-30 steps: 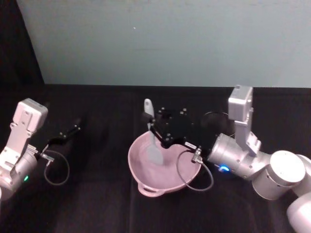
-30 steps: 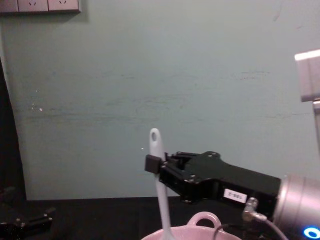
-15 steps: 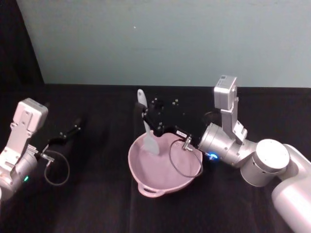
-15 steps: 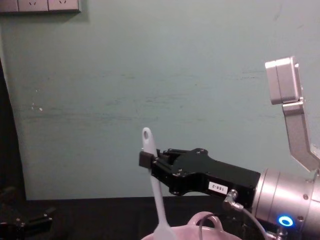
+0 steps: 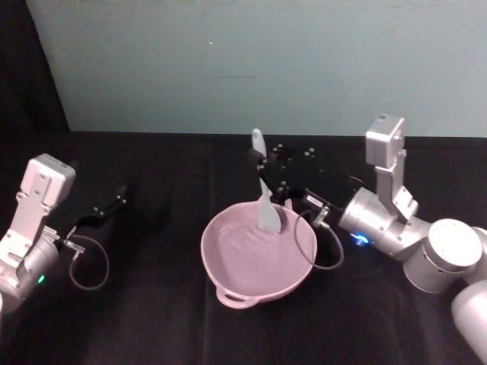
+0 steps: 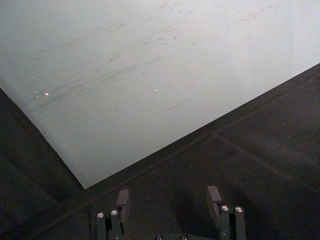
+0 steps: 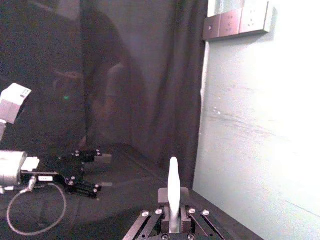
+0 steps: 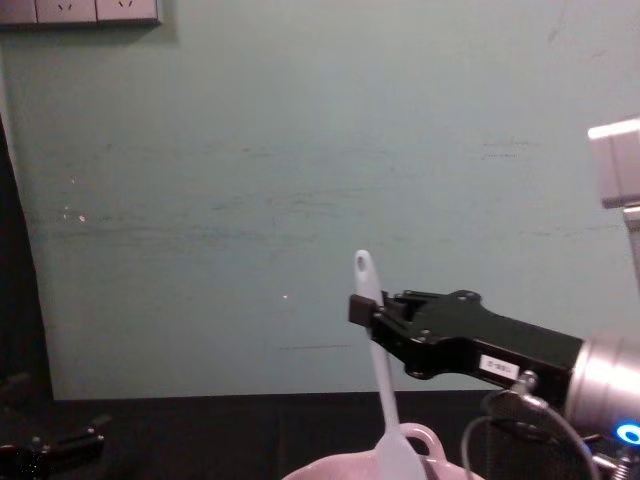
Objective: Use the one hand to pick up the spoon and stir the clear water in the bowl.
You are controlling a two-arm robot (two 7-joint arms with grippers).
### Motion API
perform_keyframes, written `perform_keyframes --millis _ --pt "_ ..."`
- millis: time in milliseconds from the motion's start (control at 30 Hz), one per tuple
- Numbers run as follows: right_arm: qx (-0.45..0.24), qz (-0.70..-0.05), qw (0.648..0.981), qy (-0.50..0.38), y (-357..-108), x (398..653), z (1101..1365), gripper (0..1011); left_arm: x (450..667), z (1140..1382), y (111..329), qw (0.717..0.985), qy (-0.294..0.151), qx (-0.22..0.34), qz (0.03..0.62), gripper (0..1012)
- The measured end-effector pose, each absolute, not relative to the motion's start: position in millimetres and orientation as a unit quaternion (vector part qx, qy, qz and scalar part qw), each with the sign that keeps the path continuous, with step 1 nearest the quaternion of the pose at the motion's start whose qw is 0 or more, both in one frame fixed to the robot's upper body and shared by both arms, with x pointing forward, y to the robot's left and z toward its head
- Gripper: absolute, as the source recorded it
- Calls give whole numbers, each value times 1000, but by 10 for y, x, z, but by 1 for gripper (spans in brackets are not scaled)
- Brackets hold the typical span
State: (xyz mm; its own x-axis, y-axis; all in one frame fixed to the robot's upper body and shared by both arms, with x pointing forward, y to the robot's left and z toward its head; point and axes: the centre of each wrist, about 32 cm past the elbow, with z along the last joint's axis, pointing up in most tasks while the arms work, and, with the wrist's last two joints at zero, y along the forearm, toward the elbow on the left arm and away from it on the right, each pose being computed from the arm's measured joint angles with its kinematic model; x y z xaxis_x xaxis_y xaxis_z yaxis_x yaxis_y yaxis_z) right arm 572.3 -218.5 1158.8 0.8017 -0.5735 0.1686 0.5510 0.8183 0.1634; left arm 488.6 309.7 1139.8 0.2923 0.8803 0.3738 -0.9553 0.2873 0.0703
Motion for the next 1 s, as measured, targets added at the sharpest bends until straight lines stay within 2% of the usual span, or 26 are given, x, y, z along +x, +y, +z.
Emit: perform_keyframes --millis 133,367,633,800,1000 --pt "47 -305 945 -107 -2284 5621 11606 127 4886 11398 3097 791 -132 141 580 1005" --pt "50 -294 949 -102 -2277 5455 11596 126 4886 11398 3097 791 -132 142 580 1005" --pt "64 -254 961 -90 -2050 5358 11553 126 4886 11398 3097 791 -133 142 580 1005" --pt "71 -225 968 -90 -1812 5448 11561 126 4886 11398 3097 791 -132 142 580 1005" --pt "71 -221 968 -96 -1695 5574 11562 126 4886 11398 3097 791 -132 142 580 1005"
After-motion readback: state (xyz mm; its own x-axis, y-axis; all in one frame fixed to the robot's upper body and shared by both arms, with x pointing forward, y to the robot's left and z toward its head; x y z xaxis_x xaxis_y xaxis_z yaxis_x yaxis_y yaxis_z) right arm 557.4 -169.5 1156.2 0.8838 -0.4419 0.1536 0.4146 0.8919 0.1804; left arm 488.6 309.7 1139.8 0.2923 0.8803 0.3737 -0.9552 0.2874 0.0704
